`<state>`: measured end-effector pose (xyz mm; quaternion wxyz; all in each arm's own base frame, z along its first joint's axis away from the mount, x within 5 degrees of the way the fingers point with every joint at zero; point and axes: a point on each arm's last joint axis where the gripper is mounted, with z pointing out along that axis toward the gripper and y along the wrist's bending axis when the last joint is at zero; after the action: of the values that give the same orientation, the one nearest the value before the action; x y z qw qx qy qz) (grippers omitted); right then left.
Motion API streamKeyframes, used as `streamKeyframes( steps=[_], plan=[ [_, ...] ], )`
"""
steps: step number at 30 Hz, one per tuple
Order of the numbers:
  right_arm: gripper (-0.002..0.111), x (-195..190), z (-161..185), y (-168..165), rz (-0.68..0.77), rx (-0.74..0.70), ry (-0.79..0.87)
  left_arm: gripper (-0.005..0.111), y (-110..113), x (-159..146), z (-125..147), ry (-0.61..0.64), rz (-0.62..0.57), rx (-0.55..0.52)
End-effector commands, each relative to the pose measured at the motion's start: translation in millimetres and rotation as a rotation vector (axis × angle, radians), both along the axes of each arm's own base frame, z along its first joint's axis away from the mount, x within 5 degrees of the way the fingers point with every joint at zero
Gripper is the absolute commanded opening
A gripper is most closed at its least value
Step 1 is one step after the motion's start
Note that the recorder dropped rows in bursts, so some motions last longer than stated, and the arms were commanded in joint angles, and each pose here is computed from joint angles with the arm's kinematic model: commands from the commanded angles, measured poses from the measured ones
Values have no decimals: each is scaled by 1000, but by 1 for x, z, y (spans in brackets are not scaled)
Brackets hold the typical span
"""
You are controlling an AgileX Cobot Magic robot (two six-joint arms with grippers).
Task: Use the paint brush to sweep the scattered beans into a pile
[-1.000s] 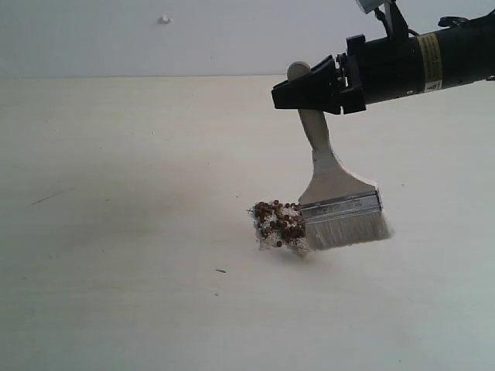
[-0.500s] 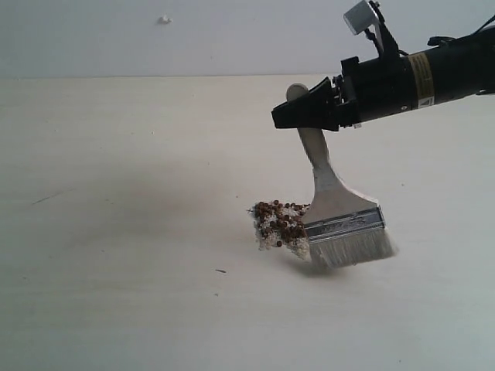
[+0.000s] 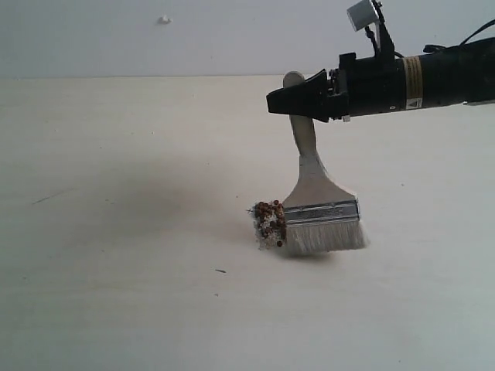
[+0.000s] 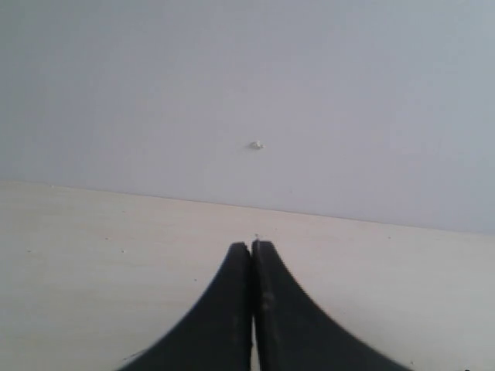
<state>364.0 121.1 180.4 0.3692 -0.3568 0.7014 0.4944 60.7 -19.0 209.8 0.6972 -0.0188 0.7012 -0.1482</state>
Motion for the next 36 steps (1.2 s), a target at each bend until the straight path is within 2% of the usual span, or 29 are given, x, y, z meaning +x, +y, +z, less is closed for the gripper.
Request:
streamKeyframes(
  steps=[1,5,7,11,12,17,27,36],
  plan=[
    [0,0,12,-2,-12,23,-25,0,0,0,-1,0,-3,4],
    [0,-14,69,-9,-48,56,-87,0,0,0,-1,0,-3,4],
    [0,-21,95,-23,-97,69,-40,0,0,0,-1,0,-3,4],
    [0,-25,101,-50,-264,-60,147,0,0,0,-1,0,-3,4],
    [0,-25,100,-54,-294,-48,197,0,0,0,-1,0,-3,4],
    [0,-23,66,-61,-305,-49,326,0,0,0,-1,0,-3,4],
    [0,3,-18,-69,-434,-142,521,0,0,0,-1,0,-3,4],
    [0,13,-36,-80,-604,-218,541,0,0,0,-1,0,-3,4]
  ],
)
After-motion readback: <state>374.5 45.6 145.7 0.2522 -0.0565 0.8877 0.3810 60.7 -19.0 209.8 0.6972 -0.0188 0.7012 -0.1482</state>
